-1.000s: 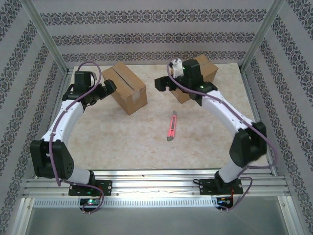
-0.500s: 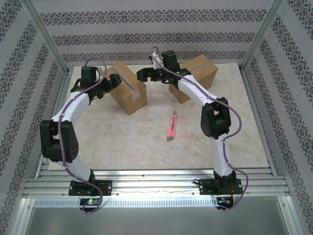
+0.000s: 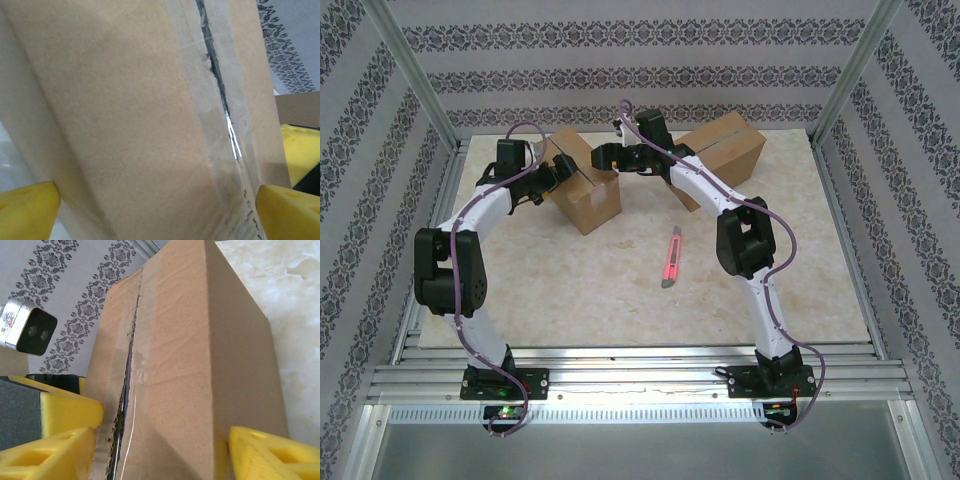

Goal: Unpack the express box

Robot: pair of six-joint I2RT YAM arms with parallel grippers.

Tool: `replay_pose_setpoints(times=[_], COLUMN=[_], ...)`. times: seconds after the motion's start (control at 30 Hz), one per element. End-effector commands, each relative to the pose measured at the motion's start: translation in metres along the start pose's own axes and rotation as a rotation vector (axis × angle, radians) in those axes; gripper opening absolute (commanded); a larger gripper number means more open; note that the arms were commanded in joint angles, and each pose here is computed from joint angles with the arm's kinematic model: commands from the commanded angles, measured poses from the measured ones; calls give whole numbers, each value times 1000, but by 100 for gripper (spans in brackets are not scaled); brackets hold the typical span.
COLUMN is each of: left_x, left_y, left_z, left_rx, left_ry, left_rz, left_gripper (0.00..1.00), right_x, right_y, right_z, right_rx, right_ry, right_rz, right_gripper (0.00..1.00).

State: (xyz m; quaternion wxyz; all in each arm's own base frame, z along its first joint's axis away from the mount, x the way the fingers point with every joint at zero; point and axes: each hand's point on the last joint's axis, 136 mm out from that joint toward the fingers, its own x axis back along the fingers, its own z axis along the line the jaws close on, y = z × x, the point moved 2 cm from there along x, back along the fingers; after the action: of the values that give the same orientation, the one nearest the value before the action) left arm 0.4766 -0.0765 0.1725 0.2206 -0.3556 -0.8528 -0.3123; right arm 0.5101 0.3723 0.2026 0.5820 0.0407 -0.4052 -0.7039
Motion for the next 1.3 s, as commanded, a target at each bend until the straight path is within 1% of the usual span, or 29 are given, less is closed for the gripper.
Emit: replay_pose_setpoints(times=[0.0,0.17,0.33,0.53,0.67,0.87,1.03,1.27], left_x=[-3,-1,11,25,31,32,32,36], left_y=[-14,-37,-64,-105,-127,-147,-155,-167], left_z=[-28,-39,-55,-72,-73,-70,-72,-79], left_rx=[-34,-45,-69,-109,-123,-122,-122,-125], left_ry=[-108,-136,-161,-174,-165,-157,-167,-189], left_rz=[34,70,93,120,128,150,161,170], left_gripper=[100,100,100,100,100,100,100,100], right_x=[-7,-1,13,36,50,68,76,83], right_y=[-13,-32,-54,-83,-103,-126,-130,-129], right_z=[16,18,20,19,21,21,16,16], right_rx=[-3,-23,-70,-143,-190,-217,-228,-238], right_ry=[41,10,-23,-79,-103,-160,-200,-221], right_rz=[30,38,35,29,23,15,0,-17], right_gripper=[67,61,56,55,54,54,54,56])
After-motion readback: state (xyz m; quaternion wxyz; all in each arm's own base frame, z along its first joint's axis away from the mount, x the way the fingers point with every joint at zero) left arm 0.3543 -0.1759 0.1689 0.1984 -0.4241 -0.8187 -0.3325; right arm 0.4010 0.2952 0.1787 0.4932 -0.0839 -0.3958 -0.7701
